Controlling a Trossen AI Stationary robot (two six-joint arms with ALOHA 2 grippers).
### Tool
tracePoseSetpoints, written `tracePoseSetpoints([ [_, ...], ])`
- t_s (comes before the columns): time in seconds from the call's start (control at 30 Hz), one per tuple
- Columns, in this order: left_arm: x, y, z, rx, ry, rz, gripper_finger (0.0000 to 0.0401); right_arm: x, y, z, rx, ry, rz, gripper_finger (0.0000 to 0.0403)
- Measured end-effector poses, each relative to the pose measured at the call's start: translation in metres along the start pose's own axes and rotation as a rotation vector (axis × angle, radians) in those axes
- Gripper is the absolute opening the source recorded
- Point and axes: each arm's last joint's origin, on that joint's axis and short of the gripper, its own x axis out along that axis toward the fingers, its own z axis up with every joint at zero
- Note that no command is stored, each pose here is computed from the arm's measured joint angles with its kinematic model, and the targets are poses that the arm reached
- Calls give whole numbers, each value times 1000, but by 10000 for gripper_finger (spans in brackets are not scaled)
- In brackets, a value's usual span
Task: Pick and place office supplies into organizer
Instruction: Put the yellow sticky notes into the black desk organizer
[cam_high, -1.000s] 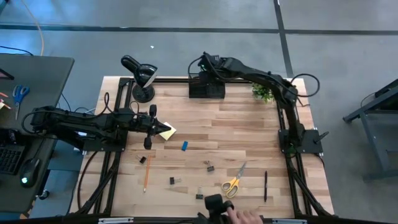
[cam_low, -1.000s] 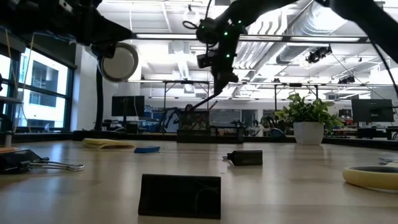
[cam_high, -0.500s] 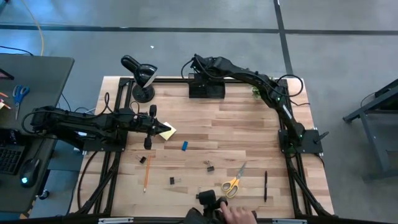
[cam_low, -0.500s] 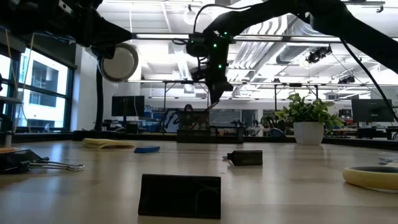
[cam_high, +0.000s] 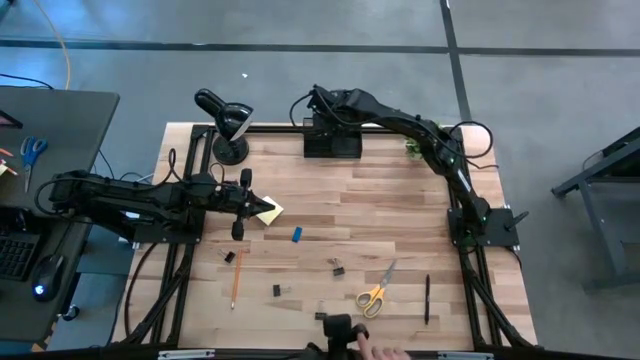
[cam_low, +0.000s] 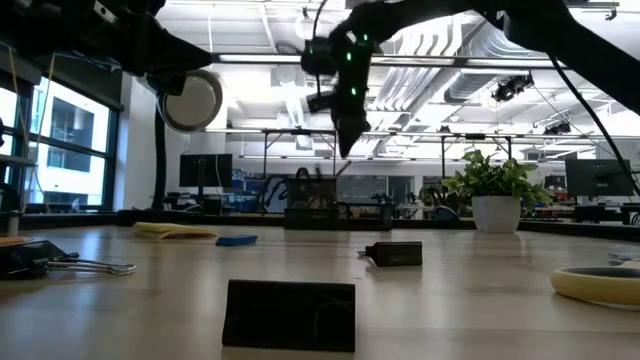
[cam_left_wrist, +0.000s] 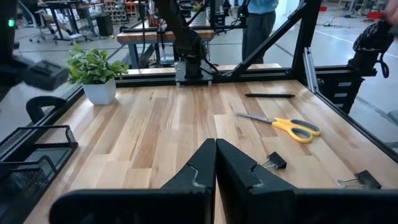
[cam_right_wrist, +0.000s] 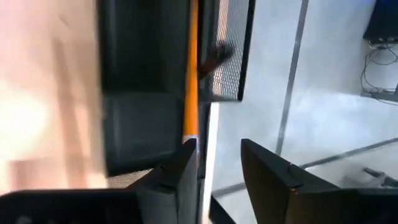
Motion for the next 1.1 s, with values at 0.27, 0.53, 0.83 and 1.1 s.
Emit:
tracePoseSetpoints([
  [0.27, 0, 0, -1, -8, 8, 0, 1, -63, 11, 3, 121, -129, 51, 116],
  [0.53, 0, 0, -1, -28, 15, 0, 1, -91, 30, -1, 261, -125, 201, 99],
  [0.83, -2, 1, -6, -57, 86, 62, 1, -107, 60, 20, 274, -227, 284, 82],
  [1.1, -9, 2, 11, -84, 220, 55, 1, -102, 70, 28, 318, -243, 316, 70],
])
